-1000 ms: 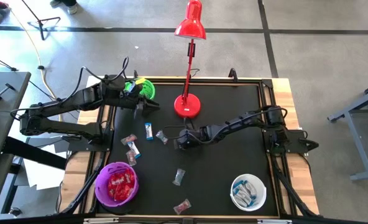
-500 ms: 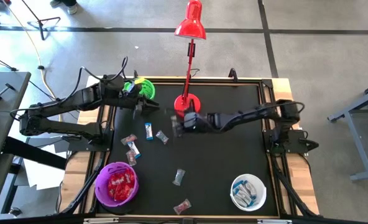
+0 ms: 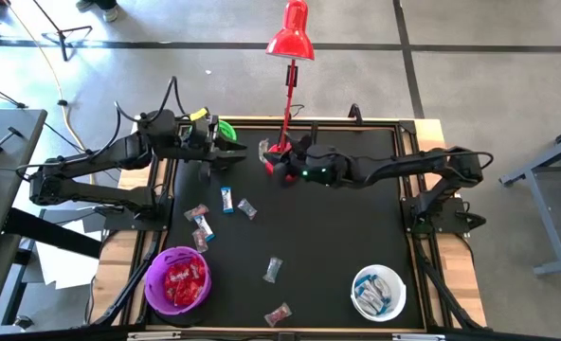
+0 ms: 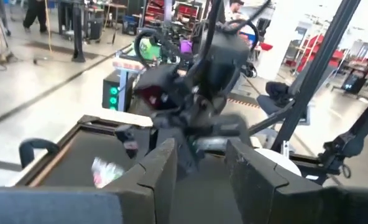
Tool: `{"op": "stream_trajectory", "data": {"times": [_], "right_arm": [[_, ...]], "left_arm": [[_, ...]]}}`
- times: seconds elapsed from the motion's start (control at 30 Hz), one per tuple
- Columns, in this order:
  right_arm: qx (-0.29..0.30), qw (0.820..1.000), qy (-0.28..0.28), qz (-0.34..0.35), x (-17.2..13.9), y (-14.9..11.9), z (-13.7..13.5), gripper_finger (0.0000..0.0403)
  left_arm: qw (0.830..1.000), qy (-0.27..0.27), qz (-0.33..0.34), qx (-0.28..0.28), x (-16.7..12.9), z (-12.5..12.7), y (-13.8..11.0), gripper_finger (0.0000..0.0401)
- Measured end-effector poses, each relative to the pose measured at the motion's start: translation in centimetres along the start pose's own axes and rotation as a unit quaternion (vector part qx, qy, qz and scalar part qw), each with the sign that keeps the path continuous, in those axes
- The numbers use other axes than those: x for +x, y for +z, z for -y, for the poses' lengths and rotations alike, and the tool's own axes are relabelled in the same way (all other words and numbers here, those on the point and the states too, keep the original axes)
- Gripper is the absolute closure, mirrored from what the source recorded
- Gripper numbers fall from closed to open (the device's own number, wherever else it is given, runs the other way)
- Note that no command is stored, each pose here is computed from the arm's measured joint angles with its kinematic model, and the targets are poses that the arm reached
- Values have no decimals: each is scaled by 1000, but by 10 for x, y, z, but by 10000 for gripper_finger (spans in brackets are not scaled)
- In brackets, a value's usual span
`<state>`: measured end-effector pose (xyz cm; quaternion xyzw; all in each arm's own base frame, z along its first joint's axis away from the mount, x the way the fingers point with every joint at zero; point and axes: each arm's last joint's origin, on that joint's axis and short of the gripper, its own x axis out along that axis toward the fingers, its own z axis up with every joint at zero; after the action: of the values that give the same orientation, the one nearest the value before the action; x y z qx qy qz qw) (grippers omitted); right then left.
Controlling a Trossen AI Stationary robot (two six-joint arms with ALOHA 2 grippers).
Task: Sort candy
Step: Put the green gummy into the green bucket
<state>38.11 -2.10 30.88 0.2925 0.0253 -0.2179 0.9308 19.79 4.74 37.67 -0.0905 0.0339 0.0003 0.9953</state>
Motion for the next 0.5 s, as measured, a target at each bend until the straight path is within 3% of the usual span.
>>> {"op": "stream_trajectory", "data": {"times": [0.27,0.5], "right_arm": [[-45,996,46,62,-15,24,-13,402],[-88,991,65,73,-18,32,-28,402]], "left_arm": [[1000,7,5,24,5,-2,0,235],[998,9,43,50,12,-3,6,208]]}}
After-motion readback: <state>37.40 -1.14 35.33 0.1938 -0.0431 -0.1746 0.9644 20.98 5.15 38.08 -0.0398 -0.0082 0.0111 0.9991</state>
